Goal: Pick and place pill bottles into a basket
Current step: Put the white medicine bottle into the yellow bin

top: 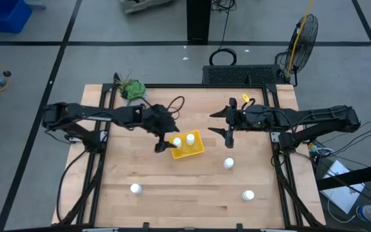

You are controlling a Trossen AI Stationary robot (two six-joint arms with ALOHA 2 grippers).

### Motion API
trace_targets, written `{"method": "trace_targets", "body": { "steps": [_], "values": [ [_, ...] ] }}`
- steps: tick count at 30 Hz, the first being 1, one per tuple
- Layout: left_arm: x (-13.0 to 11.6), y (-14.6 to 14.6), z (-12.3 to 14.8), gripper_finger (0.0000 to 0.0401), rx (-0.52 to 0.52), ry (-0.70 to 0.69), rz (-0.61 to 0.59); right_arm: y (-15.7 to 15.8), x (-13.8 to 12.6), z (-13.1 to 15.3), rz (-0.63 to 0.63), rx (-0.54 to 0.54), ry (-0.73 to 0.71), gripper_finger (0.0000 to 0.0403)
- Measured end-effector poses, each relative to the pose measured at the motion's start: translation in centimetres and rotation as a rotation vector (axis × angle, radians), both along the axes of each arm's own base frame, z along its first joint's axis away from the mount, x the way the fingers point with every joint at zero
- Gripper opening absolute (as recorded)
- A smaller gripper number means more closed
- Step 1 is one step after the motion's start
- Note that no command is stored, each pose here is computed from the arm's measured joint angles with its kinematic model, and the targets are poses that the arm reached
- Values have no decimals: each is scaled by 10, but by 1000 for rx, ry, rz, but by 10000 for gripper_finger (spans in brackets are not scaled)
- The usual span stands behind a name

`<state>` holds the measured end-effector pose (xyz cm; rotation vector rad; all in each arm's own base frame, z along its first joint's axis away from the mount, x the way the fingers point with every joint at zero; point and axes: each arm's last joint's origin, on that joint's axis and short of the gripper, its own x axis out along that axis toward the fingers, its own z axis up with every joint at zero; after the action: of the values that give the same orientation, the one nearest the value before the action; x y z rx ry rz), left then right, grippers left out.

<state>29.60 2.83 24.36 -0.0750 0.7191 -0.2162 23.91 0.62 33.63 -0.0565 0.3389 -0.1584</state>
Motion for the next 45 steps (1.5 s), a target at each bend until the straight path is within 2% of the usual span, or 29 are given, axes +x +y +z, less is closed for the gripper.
{"method": "trace_targets", "body": {
  "steps": [8, 13, 18, 20, 29, 36, 41, 45],
  "values": [
    [-53, -46, 27, 351, -108, 162, -130, 0, 0, 1, 4, -15, -9, 233],
    [-74, -71, 29, 330, -149, 320, -41, 0, 1, 3, 3, -15, -34, 233],
    [-89, -97, 18, 314, -171, 528, 17, 0, 2, 7, 2, -14, -73, 233],
    [-92, -106, 14, 311, -180, 577, 29, 0, 2, 8, 2, -12, -83, 233],
    [-101, -142, 8, 307, -212, 644, 31, 0, 3, 11, -3, 4, -116, 233],
    [-94, -164, -17, 302, -147, 745, 35, 0, 3, 11, -3, 2, -115, 233],
    [-89, -171, -37, 300, -121, 852, 24, 0, 3, 11, 0, 3, -115, 233],
    [-86, -173, -43, 294, -109, 872, 29, 0, 3, 11, 0, 4, -116, 233]
  ]
}}
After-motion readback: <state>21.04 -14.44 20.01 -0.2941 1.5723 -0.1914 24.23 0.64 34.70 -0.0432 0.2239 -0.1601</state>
